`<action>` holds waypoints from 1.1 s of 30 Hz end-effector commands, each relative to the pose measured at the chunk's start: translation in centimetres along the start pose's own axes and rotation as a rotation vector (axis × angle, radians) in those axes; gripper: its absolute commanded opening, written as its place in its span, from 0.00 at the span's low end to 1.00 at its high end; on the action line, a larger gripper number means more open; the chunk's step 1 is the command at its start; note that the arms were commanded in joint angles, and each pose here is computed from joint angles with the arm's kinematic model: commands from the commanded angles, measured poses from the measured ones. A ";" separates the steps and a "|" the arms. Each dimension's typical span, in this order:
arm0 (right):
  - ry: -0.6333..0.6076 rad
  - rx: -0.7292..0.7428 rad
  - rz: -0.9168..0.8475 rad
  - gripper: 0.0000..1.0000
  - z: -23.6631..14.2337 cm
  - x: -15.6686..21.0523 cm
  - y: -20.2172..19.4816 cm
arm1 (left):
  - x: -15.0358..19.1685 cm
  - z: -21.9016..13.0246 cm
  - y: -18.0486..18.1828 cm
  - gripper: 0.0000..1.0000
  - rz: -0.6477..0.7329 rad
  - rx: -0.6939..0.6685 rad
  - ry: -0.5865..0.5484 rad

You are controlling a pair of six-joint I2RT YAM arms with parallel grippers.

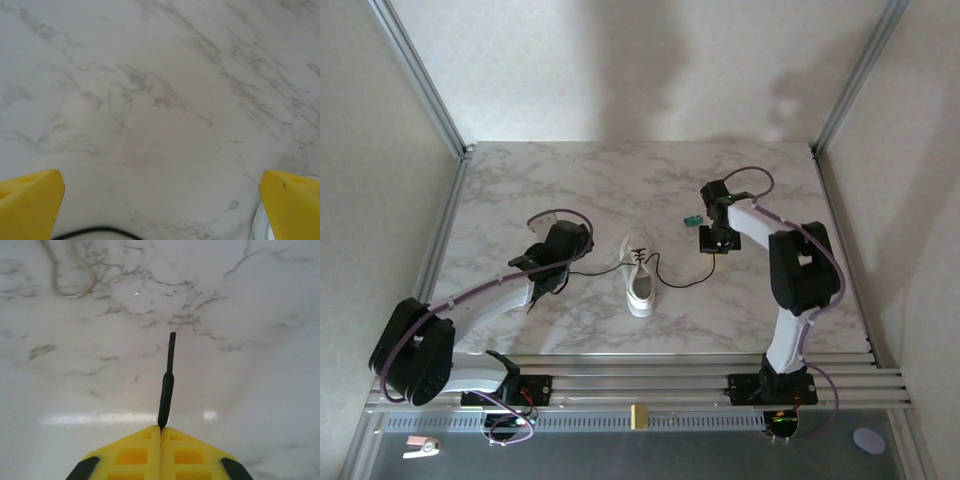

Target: Tie the shoes

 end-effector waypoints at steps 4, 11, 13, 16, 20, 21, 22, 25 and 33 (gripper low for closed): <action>-0.227 -0.041 -0.085 0.00 -7.5 1.2 1.8 | 3.2 -1.8 4.9 0.99 -0.245 -0.219 0.109; -0.289 -0.048 -0.043 0.00 -9.4 2.2 1.1 | 6.2 -1.9 5.7 0.95 -0.445 -0.316 0.267; -0.297 -0.051 -0.039 0.00 -9.6 2.3 1.0 | 5.8 -1.7 5.1 0.94 -0.480 -0.320 0.266; -0.303 -0.051 -0.037 0.00 -9.7 2.4 0.9 | 5.5 -1.4 4.8 0.92 -0.509 -0.356 0.253; -0.300 -0.061 -0.036 0.00 -9.8 2.6 0.9 | 6.1 -0.8 5.2 0.85 -0.542 -0.390 0.247; -0.300 -0.064 -0.035 0.00 -9.8 2.7 0.9 | 6.4 -0.7 5.3 0.84 -0.554 -0.395 0.249; -0.303 -0.065 -0.035 0.00 -9.9 2.8 0.9 | 6.5 -0.5 5.4 0.84 -0.562 -0.396 0.251; -0.302 -0.070 -0.036 0.00 -10.0 3.0 0.8 | 7.1 -0.1 5.9 0.84 -0.578 -0.411 0.271; -0.296 -0.086 -0.037 0.00 -10.0 3.2 0.9 | 8.2 0.8 6.7 0.83 -0.592 -0.436 0.294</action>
Point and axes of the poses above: each hand's point on the last joint's axis, 136 mm out from that joint toward the fingers, its own z axis out along the fingers, its own y axis along the line the jaws close on, x = y × z, the point moved 5 cm from there along -z, back along the fingers, and after that the axes turned 6 degrees about z, right-handed, at the moved point
